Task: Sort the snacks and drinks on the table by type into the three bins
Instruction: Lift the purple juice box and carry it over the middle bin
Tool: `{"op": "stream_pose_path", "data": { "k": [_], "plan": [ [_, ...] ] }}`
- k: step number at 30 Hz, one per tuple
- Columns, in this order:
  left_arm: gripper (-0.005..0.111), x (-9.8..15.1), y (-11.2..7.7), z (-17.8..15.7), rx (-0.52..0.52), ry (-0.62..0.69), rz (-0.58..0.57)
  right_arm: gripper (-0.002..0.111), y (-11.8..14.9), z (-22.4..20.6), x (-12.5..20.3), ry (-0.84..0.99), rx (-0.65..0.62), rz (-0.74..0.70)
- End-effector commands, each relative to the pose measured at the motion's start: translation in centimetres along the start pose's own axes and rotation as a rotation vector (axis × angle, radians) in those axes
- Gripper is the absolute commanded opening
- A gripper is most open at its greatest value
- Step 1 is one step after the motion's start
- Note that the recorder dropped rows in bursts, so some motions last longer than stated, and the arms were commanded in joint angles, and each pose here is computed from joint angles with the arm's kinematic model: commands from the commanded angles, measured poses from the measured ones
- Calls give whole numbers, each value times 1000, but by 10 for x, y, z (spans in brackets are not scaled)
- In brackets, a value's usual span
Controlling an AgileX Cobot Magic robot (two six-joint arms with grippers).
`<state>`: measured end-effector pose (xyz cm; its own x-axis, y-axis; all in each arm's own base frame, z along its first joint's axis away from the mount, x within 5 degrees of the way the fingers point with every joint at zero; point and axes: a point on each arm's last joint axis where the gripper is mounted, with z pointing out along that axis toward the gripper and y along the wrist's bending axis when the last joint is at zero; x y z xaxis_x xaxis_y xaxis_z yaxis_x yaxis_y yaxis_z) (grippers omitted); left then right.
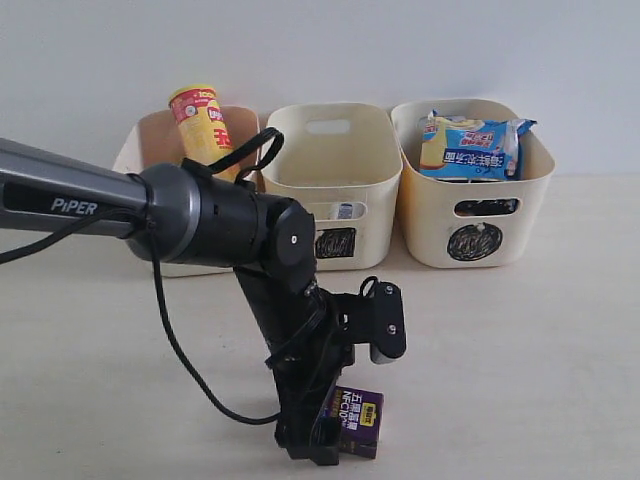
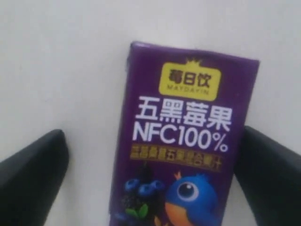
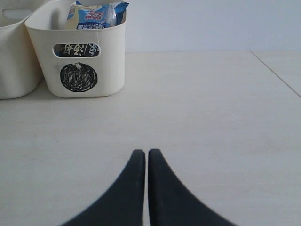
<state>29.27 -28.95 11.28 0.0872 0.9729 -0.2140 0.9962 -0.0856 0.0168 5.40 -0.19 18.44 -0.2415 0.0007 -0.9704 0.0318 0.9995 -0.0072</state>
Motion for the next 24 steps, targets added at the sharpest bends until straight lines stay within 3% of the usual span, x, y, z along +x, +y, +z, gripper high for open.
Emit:
{"op": "stream_pose_path", "data": {
  "k": [1,2,3,9,15,19,24],
  "plan": [
    [40,1,-1,8,-11,22,29,0,0,0,0,-10,-1,-4],
    [16,1,0,6,-19,22,36,0,0,0,0,-10,-1,-4],
    [6,1,0,3,-26,31,62,0,0,0,0,-10,-1,-4],
    [4,-8,6,-24,-98,-20,-22,0,0,0,0,-10,-1,-4],
    [4,-29,15,-89,-237,-165,-164,0,0,0,0,-10,-1,-4],
    [4,-43,32,-136,-403,-379,-344,0,0,0,0,-10,-1,-4],
    [4,-58,54,-172,-585,-587,-368,0,0,0,0,-10,-1,-4]
  ]
}}
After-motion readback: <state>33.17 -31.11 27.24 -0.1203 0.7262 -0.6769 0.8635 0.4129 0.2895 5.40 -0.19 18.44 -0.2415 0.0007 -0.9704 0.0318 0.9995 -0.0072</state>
